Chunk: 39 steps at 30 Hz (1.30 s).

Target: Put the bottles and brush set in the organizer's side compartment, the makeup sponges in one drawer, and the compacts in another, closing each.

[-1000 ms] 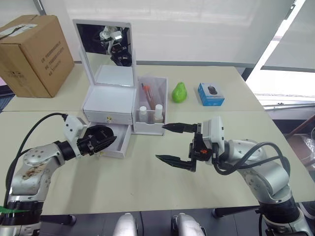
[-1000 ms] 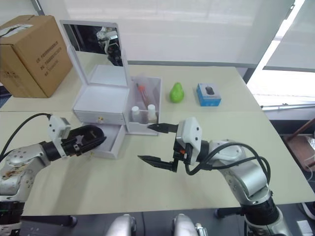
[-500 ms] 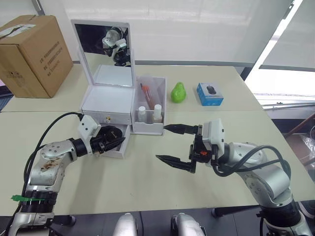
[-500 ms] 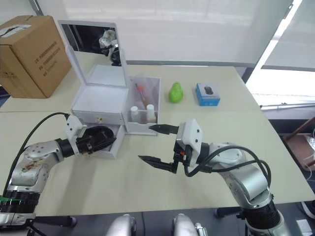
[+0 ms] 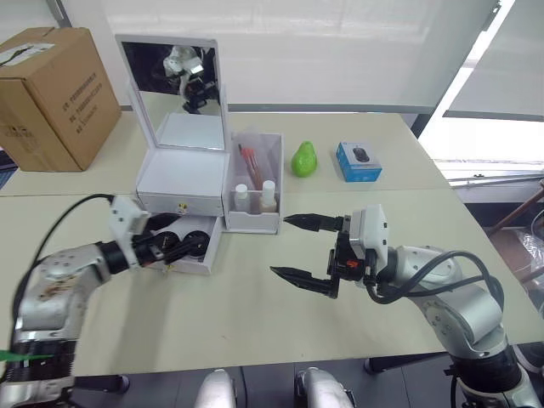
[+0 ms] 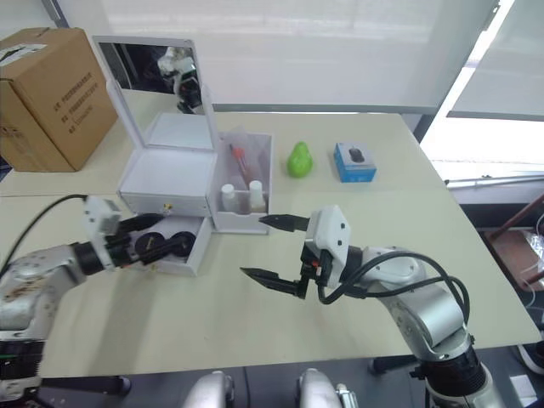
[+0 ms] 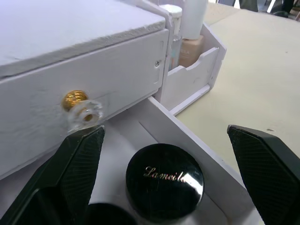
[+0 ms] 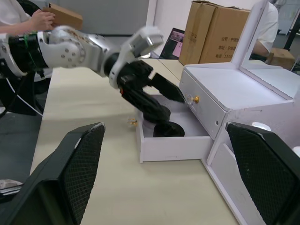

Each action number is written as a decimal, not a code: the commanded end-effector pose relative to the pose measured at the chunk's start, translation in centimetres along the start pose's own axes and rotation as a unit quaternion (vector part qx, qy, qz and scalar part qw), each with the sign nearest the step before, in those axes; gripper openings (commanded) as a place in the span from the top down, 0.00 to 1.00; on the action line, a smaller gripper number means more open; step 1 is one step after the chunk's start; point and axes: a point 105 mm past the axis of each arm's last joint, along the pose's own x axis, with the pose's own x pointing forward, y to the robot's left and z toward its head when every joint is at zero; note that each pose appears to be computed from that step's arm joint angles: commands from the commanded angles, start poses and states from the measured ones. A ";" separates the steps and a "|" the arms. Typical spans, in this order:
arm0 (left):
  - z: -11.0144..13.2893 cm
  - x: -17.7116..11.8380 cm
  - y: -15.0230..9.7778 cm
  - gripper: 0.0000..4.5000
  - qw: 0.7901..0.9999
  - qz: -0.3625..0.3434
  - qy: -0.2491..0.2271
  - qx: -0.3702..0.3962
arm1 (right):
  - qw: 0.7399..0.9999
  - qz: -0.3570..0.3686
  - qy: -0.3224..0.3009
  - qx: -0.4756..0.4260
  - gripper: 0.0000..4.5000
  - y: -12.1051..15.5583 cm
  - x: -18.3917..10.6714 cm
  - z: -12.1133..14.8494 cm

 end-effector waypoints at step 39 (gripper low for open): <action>-4.2 5.7 2.8 0.99 0.995 0.070 0.056 0.054 | 1.000 -0.019 0.003 -0.021 0.00 -0.3 -0.3 0.6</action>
